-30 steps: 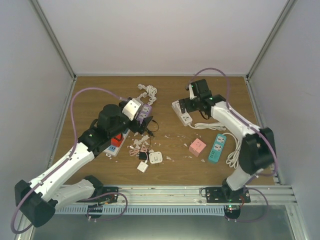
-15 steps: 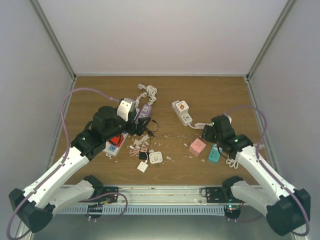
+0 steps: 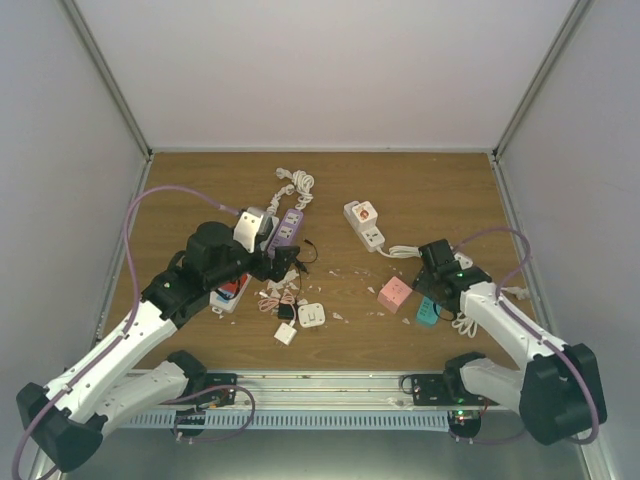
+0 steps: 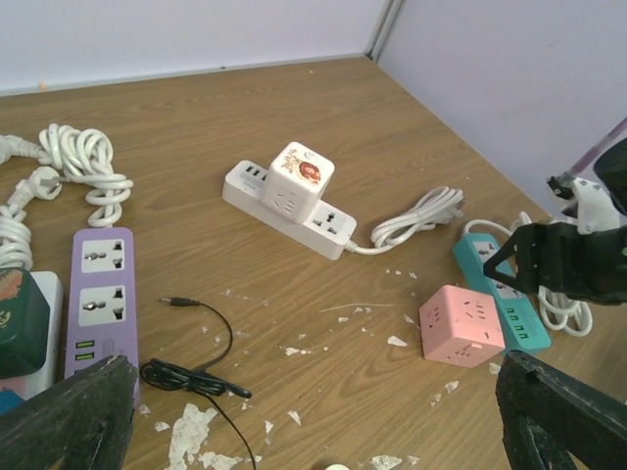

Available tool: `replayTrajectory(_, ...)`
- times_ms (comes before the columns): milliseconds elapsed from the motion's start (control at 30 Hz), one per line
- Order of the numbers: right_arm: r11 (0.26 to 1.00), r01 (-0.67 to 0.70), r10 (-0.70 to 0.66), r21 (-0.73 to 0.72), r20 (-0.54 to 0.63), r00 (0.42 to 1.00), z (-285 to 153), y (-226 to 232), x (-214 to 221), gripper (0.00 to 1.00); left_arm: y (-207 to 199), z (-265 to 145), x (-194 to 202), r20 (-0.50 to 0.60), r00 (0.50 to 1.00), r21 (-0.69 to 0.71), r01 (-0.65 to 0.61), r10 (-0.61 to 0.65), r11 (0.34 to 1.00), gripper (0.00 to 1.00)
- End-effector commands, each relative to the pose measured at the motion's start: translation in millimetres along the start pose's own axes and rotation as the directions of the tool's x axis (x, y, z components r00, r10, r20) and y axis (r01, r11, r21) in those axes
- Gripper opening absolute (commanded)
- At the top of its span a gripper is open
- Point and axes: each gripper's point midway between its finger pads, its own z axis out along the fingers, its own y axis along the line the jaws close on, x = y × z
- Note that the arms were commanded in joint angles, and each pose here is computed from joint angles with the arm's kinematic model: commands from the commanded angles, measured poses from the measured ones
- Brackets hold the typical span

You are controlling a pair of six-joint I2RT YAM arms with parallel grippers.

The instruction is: Insert the plug

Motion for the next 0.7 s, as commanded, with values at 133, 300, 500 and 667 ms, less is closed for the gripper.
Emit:
replayTrajectory(133, 0.998, 0.055, -0.055, -0.033, -0.006, 0.998, 24.7, 5.3, -5.4, 0.74, -7.5, 0.2, -0.4, 0.012, 1.000, 0.048, -0.002, 0.001, 0.999, 0.99)
replayTrajectory(300, 0.987, 0.139, -0.143, -0.086, -0.040, 0.989, 33.8, 17.2, 0.4, 0.65, -8.4, -0.4, -5.6, 0.019, 1.000, 0.047, -0.019, 0.018, 0.999, 0.99)
replayTrajectory(500, 0.953, 0.242, -0.255, -0.182, -0.052, 0.965, 39.1, 44.0, -1.0, 0.60, -10.0, 4.1, 0.6, -0.007, 1.000, 0.063, -0.008, 0.008, 0.998, 0.99)
replayTrajectory(667, 0.933, 0.162, -0.199, -0.322, -0.086, 0.976, 31.3, 75.9, 0.6, 0.60, -11.7, 10.1, 7.2, -0.038, 0.999, 0.081, 0.014, -0.011, 0.997, 0.99)
